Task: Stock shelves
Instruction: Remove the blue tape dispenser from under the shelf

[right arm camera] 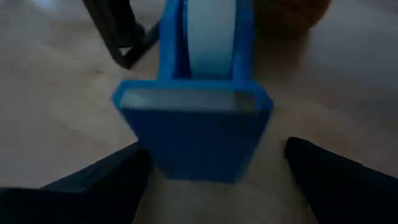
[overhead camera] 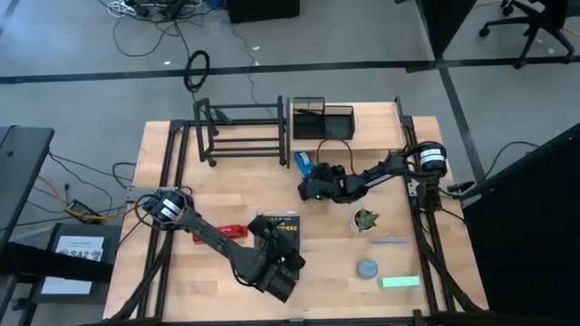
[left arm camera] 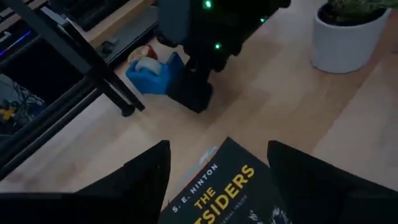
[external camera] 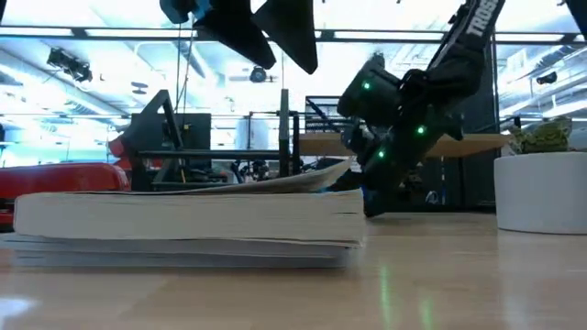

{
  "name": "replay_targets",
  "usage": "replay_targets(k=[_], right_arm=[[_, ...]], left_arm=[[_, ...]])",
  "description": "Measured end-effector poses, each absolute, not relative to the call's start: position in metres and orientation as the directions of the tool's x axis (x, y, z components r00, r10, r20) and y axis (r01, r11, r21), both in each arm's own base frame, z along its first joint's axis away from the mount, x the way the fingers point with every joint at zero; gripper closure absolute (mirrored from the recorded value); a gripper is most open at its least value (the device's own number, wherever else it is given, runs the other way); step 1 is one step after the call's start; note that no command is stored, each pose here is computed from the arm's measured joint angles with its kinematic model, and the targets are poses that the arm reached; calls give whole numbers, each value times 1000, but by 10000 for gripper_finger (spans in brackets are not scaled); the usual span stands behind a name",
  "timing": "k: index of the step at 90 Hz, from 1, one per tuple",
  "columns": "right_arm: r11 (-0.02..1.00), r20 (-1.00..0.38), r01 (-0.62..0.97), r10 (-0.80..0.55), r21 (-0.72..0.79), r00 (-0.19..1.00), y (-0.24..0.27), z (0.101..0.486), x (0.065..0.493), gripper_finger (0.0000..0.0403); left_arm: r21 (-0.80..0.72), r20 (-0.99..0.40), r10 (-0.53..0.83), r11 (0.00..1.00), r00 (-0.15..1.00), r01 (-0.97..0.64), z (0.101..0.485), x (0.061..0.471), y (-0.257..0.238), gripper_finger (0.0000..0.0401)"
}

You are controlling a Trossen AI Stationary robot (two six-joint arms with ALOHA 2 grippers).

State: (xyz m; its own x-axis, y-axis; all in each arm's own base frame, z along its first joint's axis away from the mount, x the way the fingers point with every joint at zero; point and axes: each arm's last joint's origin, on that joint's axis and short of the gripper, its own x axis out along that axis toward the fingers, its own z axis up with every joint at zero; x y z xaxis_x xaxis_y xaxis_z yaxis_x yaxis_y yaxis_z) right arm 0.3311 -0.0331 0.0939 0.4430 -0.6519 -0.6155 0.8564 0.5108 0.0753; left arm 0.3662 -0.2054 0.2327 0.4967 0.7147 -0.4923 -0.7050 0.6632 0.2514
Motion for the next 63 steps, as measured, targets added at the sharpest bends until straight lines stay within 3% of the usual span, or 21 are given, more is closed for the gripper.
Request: replay_targets(k=[17, 39, 63], right_arm=[[544, -619, 835, -627, 86, 472, -38, 95, 333, 83], [554, -625, 829, -621, 78, 473, -37, 97, 333, 227], [638, -712, 768, -563, -52, 420, -5, 124, 309, 229]], left_arm=[[251, -493, 715, 663, 497, -705, 233, 366, -205, 154], [240, -505, 706, 667, 496, -706, 232, 367, -206, 154], [189, -497, 688, 681, 529, -708, 264, 370, -210, 154]])
